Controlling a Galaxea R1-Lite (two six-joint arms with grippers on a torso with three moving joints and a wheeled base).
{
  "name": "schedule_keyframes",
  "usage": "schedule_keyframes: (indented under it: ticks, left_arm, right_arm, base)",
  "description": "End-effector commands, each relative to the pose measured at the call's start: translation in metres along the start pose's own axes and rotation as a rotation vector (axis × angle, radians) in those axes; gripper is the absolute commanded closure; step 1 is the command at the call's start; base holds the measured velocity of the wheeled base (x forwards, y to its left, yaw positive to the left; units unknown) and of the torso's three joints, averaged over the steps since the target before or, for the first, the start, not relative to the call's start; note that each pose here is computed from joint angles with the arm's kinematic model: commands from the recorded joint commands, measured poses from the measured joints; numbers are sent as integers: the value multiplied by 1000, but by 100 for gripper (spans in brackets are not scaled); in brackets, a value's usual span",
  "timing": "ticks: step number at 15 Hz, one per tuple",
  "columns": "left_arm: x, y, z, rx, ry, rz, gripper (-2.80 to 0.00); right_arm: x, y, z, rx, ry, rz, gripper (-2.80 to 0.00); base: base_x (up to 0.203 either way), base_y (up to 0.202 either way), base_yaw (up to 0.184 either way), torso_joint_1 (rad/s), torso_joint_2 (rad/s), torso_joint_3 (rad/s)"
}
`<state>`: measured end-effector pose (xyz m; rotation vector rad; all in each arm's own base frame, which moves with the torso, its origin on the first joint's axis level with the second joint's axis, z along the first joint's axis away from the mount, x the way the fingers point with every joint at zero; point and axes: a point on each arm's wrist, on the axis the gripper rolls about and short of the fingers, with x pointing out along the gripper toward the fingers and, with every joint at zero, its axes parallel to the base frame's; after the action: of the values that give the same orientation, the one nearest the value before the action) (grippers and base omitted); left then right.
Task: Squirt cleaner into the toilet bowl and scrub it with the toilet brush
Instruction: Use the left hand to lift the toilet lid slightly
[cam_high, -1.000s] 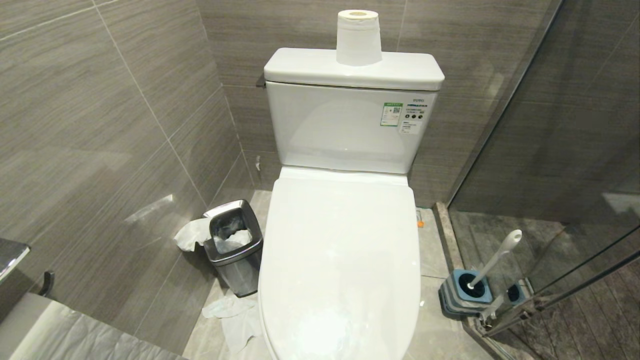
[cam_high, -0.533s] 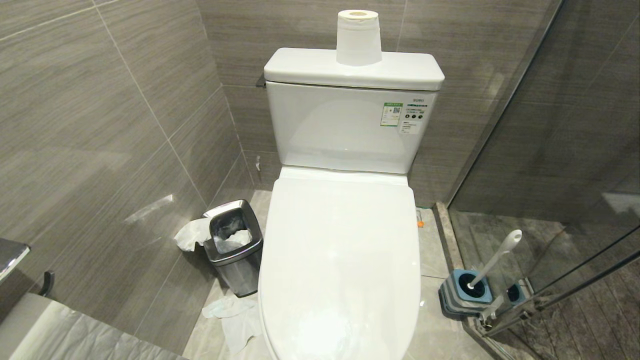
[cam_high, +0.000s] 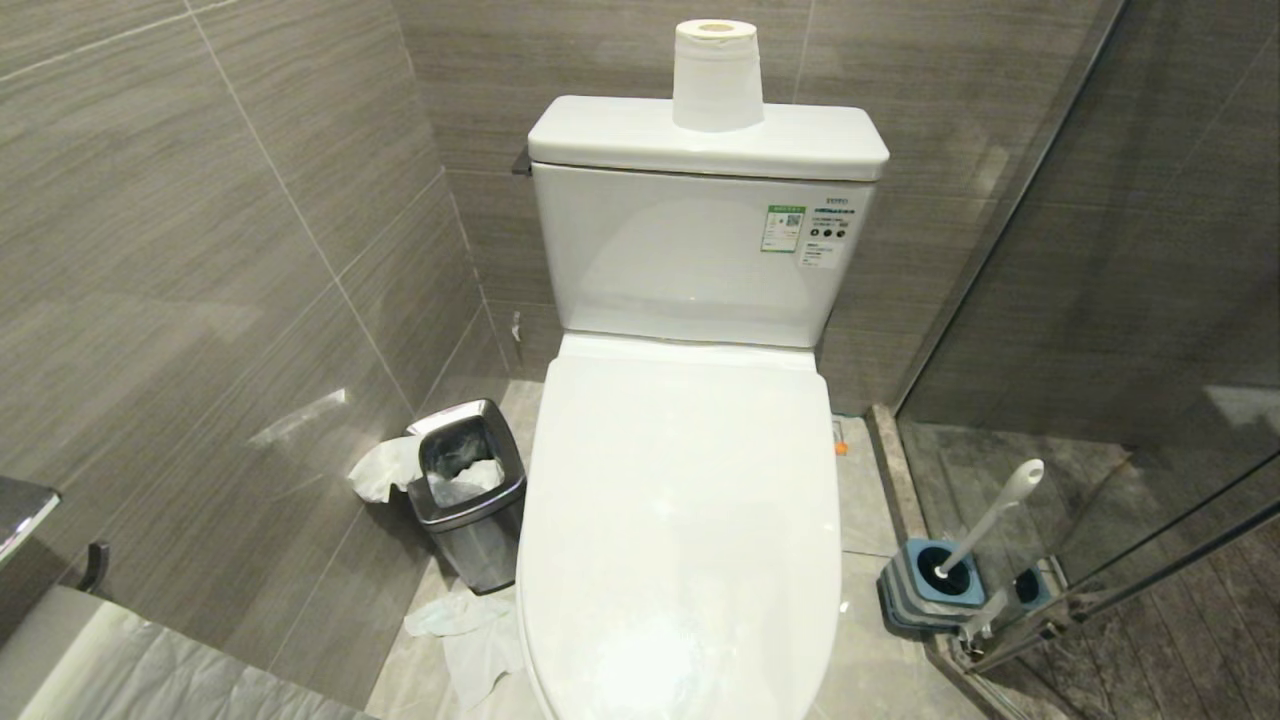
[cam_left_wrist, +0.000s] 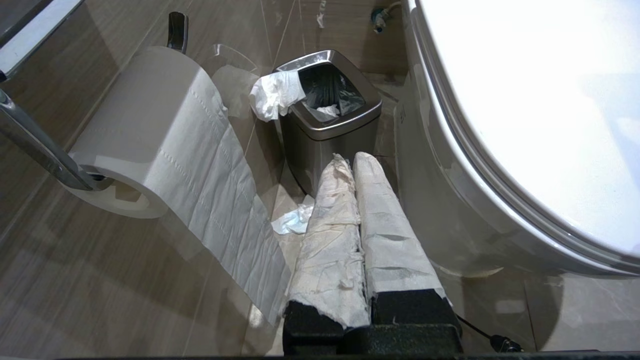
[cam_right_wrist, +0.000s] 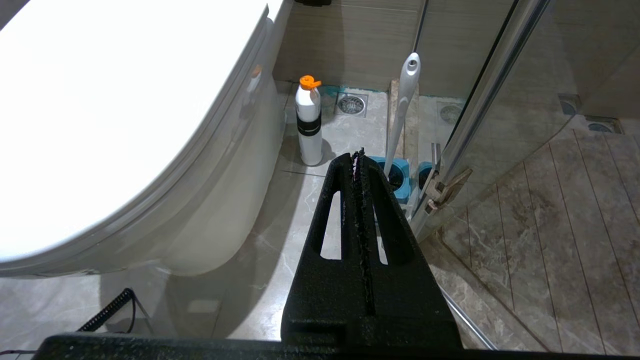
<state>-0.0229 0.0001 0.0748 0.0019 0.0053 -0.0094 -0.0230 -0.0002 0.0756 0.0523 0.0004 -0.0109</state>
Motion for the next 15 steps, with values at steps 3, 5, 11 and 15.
schedule_keyframes:
  ticks: [3,5,11,15]
  left_arm:
    - [0,0,0,0,2,0,0]
    - [0,0,-1,0,4,0,0]
    - [0,0,0,3,2,0,0]
    - [0,0,-1,1,4,0,0]
  right_arm:
    - [0,0,0,0,2,0,0]
    - [0,0,0,1,1,0,0]
    - [0,0,0,1,1,0,0]
    - [0,0,0,1,1,0,0]
  base:
    - [0,0,0,0,0,0]
    - [0,0,0,0,0,0]
    - [0,0,0,0,0,0]
    - [0,0,0,0,0,0]
